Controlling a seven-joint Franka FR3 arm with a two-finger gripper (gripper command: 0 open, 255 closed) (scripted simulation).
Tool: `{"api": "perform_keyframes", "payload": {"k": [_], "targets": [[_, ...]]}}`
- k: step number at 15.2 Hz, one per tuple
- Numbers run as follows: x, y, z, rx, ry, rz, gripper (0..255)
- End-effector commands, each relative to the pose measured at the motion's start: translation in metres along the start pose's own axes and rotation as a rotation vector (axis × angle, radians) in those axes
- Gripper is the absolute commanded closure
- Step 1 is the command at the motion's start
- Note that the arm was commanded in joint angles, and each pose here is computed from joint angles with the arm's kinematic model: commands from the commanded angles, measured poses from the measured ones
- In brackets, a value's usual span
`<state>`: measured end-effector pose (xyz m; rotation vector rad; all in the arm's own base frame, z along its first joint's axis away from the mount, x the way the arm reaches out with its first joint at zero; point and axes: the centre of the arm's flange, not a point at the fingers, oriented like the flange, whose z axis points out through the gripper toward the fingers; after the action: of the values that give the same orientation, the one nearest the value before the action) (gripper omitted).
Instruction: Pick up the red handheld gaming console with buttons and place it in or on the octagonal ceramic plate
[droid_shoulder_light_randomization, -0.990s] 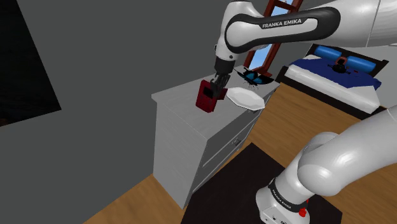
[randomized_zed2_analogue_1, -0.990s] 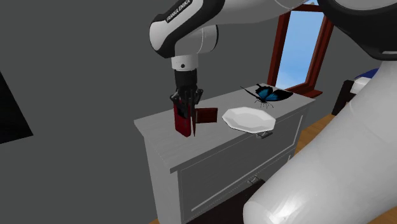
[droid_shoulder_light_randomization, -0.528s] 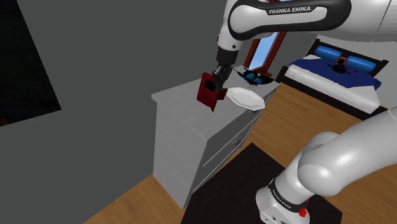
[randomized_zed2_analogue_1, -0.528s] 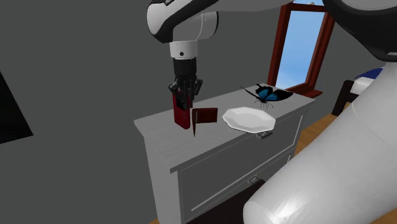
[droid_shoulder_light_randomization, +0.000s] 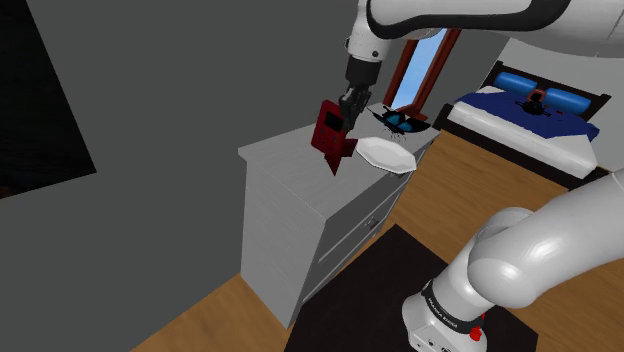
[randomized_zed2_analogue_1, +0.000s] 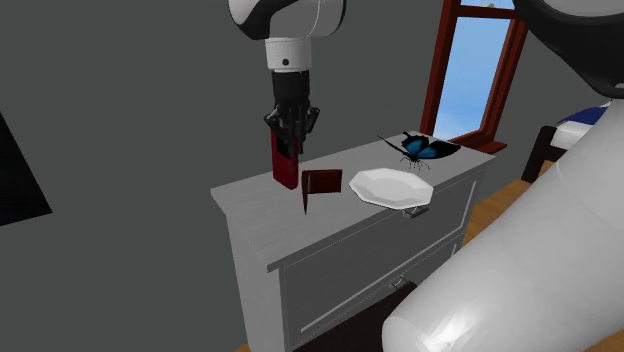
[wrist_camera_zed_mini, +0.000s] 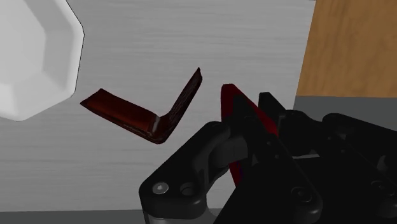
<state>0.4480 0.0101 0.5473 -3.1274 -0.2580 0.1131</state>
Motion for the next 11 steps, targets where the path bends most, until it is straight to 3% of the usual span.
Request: {"api": "perform_keyframes", "payload": {"k": [1, 11], "targets": [[-0.004, 0.012, -0.005, 0.0, 0.0, 0.0, 255], [-0.046, 0.136, -0.02, 0.0, 0.0, 0.0, 255]]}}
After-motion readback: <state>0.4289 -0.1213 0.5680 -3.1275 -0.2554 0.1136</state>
